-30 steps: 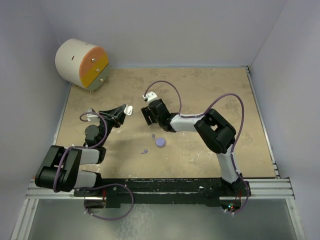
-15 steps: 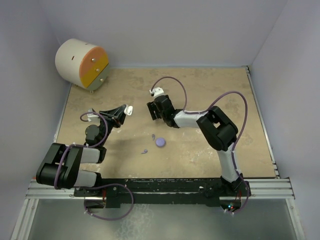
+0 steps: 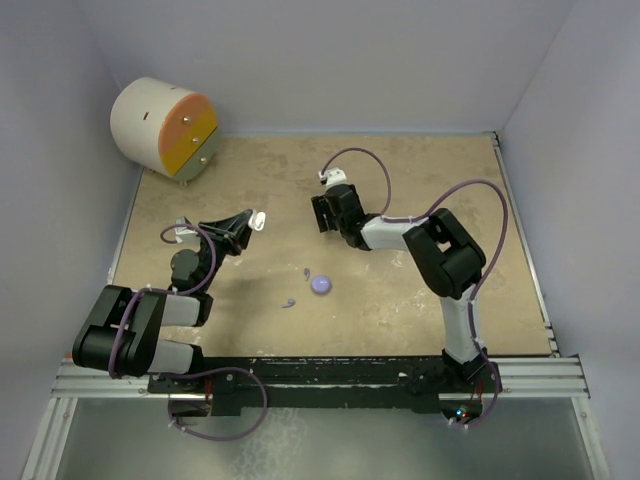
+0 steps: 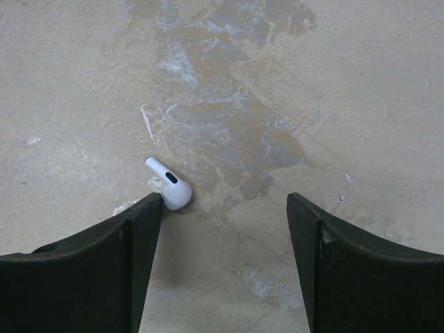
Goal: Insert the wireless bluetooth earbuds into the charging case
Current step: Adjust the earbud at the center of the board.
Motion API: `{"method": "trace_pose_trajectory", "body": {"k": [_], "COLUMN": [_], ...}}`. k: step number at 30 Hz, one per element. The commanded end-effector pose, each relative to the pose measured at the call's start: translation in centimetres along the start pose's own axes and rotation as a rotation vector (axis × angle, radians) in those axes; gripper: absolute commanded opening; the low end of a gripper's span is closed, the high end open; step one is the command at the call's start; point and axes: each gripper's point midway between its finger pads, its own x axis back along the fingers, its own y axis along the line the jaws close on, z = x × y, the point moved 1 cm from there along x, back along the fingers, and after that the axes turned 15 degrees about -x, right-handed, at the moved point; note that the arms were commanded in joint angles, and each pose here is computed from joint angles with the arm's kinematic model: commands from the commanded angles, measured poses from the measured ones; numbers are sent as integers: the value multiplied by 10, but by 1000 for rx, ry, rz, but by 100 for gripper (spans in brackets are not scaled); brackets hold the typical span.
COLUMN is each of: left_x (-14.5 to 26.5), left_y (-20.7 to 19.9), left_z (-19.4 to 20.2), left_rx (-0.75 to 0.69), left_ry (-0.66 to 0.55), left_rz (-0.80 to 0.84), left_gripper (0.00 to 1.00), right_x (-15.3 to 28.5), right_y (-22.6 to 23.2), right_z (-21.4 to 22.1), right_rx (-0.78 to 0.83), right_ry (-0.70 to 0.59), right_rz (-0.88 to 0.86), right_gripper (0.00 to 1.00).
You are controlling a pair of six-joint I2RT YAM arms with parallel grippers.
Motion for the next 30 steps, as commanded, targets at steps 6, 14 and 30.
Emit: {"method": "trace_pose_trajectory", "body": {"k": [6, 14, 30], "left_x": [2, 2, 2], "left_y": [-15, -16, -14], "left_z": [-4, -3, -3], "left_rx": [-31, -32, -27], "left_ry": [-18, -17, -16], "left_rz": [74, 76, 78], "left_gripper": [0, 0, 0], "right_x": [18, 26, 42], "right_y": [-36, -40, 7], "right_z": [-29, -39, -59], "right_rx": [-66, -86, 80], "right_ry": [-53, -74, -77], "right_rz": [78, 68, -241], "right_gripper": [75, 75, 70]}}
